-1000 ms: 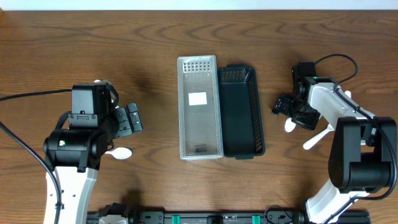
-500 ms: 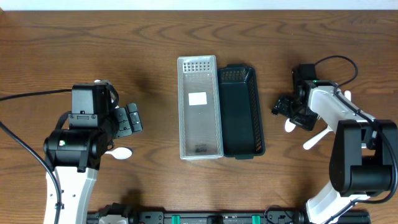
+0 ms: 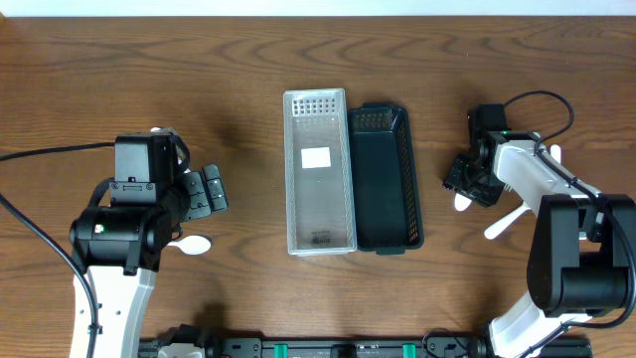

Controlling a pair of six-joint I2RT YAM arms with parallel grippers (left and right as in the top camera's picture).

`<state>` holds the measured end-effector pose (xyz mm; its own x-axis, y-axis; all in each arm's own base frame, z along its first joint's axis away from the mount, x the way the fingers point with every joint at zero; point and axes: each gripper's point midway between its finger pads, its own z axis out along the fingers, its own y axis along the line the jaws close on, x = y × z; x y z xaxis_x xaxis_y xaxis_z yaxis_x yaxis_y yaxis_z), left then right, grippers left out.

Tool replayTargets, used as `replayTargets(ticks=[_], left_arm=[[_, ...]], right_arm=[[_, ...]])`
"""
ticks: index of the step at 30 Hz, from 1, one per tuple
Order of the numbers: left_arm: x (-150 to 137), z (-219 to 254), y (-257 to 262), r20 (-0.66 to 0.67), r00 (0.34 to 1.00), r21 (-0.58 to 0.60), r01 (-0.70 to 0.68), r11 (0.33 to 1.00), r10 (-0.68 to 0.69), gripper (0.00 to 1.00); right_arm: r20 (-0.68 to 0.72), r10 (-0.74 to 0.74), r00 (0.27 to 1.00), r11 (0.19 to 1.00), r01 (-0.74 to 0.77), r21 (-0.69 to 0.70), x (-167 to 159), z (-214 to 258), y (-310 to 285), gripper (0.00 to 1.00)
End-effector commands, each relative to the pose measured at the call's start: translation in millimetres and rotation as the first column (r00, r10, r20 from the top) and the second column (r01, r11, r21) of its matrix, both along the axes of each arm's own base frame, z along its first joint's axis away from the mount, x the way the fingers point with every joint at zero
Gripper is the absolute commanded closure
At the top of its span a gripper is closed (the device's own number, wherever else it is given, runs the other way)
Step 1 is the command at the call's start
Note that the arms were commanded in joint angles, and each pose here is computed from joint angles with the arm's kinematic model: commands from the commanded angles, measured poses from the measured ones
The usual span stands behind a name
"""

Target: Pack container

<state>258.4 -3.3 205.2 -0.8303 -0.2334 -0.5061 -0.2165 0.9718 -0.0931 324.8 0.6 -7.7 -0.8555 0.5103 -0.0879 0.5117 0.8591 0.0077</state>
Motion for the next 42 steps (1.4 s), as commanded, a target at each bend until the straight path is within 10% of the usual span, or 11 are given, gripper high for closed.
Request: replayTargets(ticks=[1, 18, 30, 42], left_arm=[[1, 6, 2, 0.015, 1.0, -0.002, -0.017, 1.0, 0.018, 0.02], [1, 6, 2, 0.015, 1.0, -0.002, -0.017, 1.0, 0.017, 0.02], [1, 6, 2, 0.014, 1.0, -0.002, -0.017, 1.0, 0.017, 0.02], [1, 6, 3, 0.015, 1.0, -0.002, -0.017, 1.0, 0.017, 0.02]], right_arm=[[-0.132, -0.005, 0.991, 0.999, 0.011, 0.046, -33, -33, 7, 0.53], [-0.125, -0.004, 0.992, 0.999, 0.01, 0.046, -31, -34, 7, 0.69], [-0.117, -0.002, 0.993, 0.999, 0.007, 0.045, -29, -33, 7, 0.99], [0.007, 0.136, 0.991, 0.99, -0.136, 0.037, 20, 36, 9, 0.99]])
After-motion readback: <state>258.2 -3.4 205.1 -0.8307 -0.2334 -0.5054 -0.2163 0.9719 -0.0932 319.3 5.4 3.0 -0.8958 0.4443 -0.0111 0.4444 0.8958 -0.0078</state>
